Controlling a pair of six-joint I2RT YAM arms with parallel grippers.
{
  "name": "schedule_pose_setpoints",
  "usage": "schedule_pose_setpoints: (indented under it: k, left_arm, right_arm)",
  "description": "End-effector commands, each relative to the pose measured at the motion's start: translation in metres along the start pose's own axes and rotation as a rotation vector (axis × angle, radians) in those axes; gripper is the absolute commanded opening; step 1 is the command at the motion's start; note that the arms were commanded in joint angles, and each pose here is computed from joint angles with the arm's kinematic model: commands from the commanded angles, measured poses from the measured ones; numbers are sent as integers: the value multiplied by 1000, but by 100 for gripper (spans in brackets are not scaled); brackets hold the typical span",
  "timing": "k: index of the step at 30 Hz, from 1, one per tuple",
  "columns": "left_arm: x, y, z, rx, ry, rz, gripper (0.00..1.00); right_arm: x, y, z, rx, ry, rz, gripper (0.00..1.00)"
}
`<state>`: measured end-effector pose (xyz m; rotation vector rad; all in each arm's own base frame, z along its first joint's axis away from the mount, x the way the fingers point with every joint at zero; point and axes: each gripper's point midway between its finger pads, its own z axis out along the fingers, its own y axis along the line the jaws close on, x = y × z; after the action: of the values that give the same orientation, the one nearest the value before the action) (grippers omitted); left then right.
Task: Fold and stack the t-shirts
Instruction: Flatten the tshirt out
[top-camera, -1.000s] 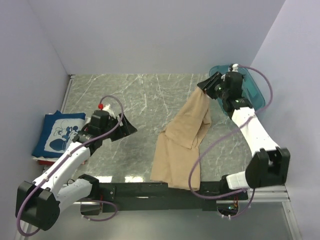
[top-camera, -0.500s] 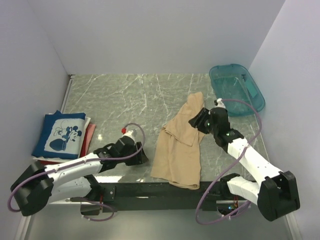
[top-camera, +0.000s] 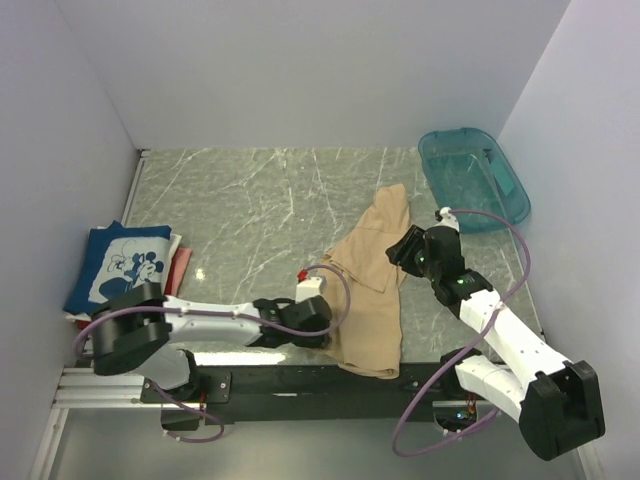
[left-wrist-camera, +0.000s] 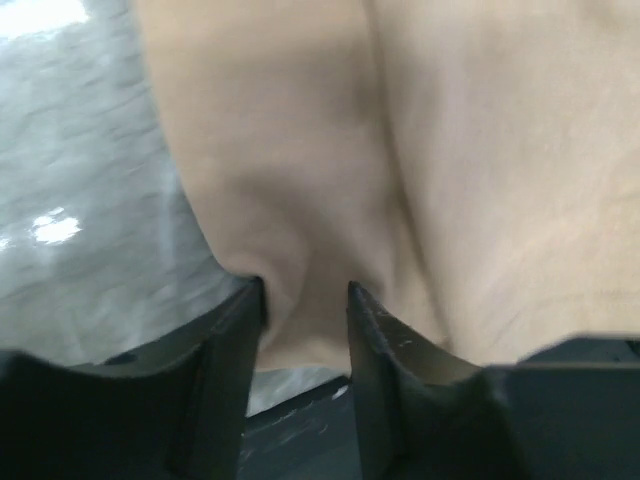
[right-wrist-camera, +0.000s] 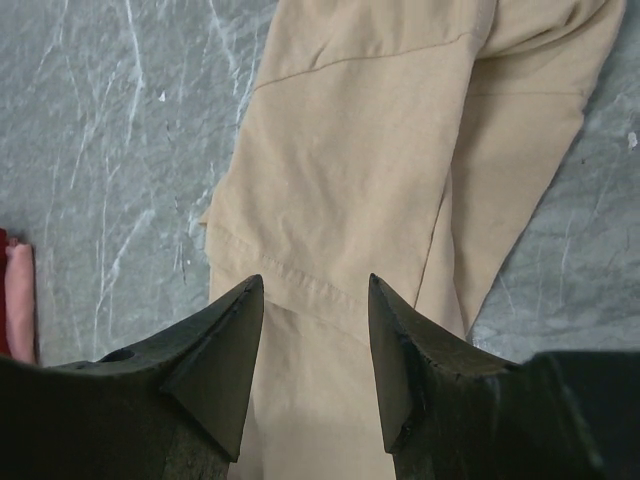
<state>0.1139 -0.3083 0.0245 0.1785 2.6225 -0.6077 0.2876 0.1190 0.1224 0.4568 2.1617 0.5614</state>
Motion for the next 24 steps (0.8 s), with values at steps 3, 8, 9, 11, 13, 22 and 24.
schedule_pose_setpoints:
  k: [3, 8, 9, 11, 13, 22, 24]
  left_arm:
    - [22, 35, 16, -253, 12, 36, 34]
    - [17, 43, 8, -280, -29, -19, 19]
    - [14, 43, 2, -278, -44, -27, 17]
    - [10, 49, -5, -297, -72, -52, 13]
    - [5, 50, -11, -283, -95, -79, 11]
    - [-19, 64, -28, -264, -142, -165, 1]
    - [-21, 66, -30, -252, -142, -168, 1]
  right_arm:
    - [-12, -2, -4, 23, -48, -44, 53]
    - [-7, -10, 0, 51, -35, -65, 53]
    - [-6, -11, 2, 55, -34, -73, 53]
    - [-4, -14, 6, 69, -21, -82, 53]
    - [-2, -17, 10, 81, -9, -92, 53]
    - [20, -26, 26, 97, 75, -101, 53]
    - [26, -23, 28, 92, 92, -105, 53]
